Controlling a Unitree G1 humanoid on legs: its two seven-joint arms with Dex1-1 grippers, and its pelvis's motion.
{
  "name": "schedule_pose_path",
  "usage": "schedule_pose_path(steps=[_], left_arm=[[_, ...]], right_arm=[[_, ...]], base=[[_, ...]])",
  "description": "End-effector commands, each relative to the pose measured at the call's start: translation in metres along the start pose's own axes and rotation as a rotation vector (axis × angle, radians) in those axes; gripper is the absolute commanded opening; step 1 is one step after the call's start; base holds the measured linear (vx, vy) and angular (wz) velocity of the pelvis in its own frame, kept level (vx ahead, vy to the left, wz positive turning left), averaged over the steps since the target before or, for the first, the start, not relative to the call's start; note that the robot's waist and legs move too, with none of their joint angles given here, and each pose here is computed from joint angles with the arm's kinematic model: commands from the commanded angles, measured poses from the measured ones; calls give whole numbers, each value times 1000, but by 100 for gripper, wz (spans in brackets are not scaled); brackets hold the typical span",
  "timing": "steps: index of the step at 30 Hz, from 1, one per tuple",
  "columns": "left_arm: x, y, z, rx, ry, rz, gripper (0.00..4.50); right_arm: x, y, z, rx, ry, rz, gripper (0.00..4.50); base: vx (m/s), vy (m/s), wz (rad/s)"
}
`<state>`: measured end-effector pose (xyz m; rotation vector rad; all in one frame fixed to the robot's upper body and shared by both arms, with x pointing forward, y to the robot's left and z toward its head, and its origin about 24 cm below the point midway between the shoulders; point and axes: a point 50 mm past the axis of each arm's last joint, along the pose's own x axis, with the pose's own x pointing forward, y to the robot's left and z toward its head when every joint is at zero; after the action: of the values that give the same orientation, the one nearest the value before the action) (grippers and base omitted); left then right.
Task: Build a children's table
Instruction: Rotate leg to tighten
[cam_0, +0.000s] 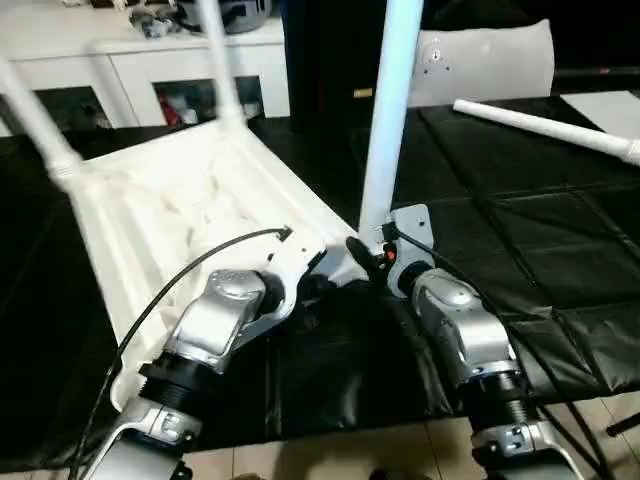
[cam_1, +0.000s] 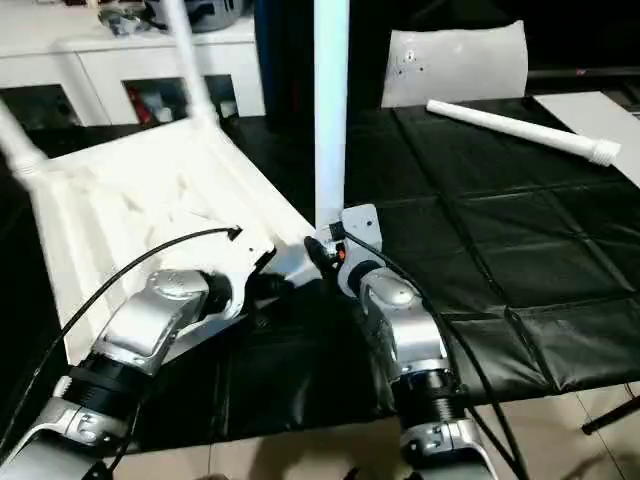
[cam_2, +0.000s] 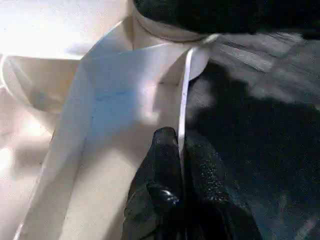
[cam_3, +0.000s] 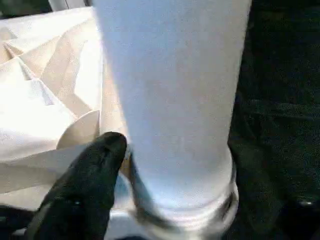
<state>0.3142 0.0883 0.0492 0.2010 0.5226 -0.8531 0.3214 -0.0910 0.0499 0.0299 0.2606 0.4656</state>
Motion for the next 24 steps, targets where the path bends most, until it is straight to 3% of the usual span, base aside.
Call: schedule_pose_path(steps=[1,7,12,17,24], left_arm=[[1,-2,28,65,-114,17,0],[-18,10,12,134,-60,-59,0],[-38,17,-2,269,2,-224,0],[-53,18,-13,355,68,-393,0],[-63,22,-21,443,149,-531,0]], right_arm=[[8,61,-3,12,1,296,378],[-7,38,3,-51,-56,333,424],[-28,11,6,-138,-47,472,448],[-41,-9,5,-225,24,597,448],[-54,-19,1,-331,160,802,448]], base=[[0,0,0],[0,0,0],[0,0,0],[0,0,0],[0,0,0]])
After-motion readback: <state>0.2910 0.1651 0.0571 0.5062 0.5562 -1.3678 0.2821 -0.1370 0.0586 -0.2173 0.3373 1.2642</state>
